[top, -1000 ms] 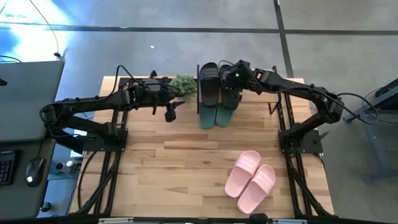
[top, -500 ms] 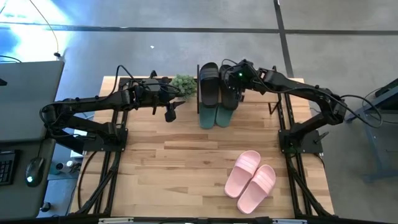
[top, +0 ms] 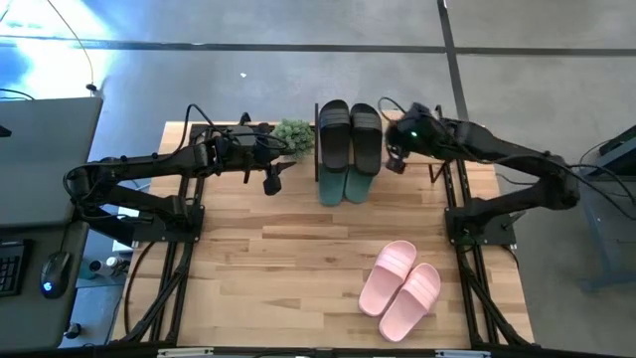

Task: Pick and place slides into the shelf
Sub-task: Put the left pink slide under the shelf

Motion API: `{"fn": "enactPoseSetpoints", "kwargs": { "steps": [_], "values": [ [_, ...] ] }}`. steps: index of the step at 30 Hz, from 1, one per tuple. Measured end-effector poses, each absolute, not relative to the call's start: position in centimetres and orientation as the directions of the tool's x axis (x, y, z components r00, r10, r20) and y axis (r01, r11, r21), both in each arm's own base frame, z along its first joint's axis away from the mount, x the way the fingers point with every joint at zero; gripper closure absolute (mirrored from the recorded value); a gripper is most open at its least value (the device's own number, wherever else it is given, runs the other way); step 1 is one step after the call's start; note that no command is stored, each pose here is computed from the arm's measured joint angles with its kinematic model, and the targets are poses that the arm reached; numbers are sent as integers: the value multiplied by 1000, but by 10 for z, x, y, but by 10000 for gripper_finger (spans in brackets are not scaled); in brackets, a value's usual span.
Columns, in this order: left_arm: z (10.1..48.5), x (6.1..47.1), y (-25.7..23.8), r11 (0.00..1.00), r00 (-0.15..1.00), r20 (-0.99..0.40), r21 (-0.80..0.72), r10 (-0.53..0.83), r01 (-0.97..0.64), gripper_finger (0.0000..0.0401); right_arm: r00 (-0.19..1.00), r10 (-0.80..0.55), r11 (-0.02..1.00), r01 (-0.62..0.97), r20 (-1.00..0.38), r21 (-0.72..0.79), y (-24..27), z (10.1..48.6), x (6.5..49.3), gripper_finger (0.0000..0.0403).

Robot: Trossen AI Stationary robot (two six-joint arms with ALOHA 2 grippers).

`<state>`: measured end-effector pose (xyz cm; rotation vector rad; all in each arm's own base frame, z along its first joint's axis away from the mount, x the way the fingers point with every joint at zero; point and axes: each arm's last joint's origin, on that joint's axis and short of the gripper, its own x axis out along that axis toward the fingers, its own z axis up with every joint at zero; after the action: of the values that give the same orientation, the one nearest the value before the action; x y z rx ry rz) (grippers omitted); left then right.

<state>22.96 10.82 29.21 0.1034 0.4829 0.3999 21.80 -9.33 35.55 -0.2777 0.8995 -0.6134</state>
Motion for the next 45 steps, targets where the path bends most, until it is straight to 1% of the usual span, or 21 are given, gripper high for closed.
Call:
{"fn": "enactPoseSetpoints", "kwargs": {
  "steps": [4, 10, 13, 20, 27, 33, 45],
  "values": [
    [292, 230, 108, 917, 810, -431, 190, 398, -349, 279, 503, -540, 837, 403, -675, -369, -69, 364, 197, 292],
    [292, 230, 108, 918, 810, -431, 190, 398, -349, 279, 630, -336, 924, 366, -701, -114, -32, 373, 178, 293],
    [292, 230, 108, 917, 810, -431, 190, 398, -349, 279, 631, -293, 933, 353, -718, -71, -13, 372, 176, 293],
    [292, 230, 108, 917, 810, -431, 190, 398, -349, 279, 534, -351, 900, 419, -769, -120, 27, 359, 169, 293],
    [292, 230, 108, 917, 810, -431, 190, 398, -350, 279, 474, -303, 900, 427, -827, -85, 63, 343, 174, 293],
    [292, 230, 108, 917, 810, -431, 190, 398, -350, 279, 394, -257, 898, 435, -882, -67, 93, 323, 186, 293],
    [292, 230, 108, 917, 809, -431, 191, 400, -351, 279, 87, -235, 862, 479, -968, -166, 145, 267, 210, 293]
  ]
}}
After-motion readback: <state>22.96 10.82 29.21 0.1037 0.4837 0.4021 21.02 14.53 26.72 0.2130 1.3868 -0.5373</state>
